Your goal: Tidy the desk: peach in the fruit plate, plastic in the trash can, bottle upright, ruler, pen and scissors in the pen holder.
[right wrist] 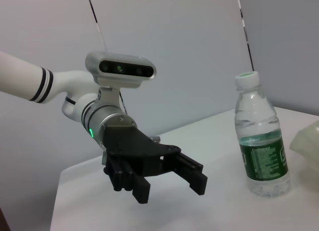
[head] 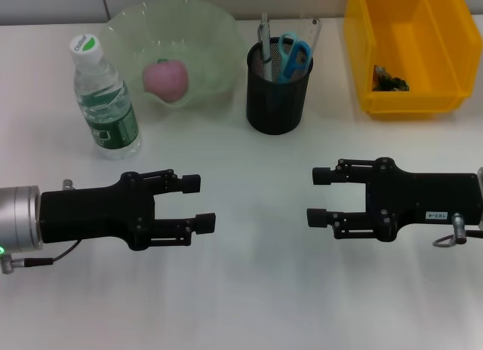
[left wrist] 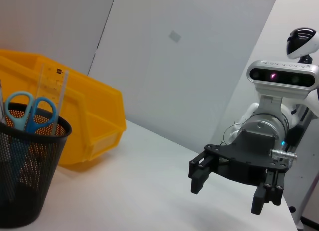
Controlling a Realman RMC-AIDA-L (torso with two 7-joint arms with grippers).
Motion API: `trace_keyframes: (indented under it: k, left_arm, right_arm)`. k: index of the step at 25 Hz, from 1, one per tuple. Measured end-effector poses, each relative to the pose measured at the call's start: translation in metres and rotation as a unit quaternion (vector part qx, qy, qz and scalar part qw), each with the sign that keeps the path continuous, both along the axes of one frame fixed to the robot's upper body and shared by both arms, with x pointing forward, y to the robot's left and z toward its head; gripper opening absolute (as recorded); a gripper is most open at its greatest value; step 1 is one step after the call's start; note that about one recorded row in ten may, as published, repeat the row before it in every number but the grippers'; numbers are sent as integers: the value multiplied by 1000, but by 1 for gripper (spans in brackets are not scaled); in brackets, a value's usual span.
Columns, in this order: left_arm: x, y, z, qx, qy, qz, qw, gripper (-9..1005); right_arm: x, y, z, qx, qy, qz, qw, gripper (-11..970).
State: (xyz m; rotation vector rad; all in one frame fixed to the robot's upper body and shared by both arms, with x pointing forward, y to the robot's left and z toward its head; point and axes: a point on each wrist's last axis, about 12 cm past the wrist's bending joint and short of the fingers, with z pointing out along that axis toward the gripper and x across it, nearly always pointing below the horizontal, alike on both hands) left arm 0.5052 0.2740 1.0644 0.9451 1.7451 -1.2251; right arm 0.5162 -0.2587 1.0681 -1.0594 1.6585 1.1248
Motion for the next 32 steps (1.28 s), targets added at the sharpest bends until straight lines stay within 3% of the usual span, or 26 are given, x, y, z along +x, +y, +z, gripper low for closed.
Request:
trace_keyframes:
  k: [32]
  left_arm:
    - [3,4,4,7,-9,-1,1000,797]
  right_arm:
    - [4,3,3,-1,-5,5,1000,715]
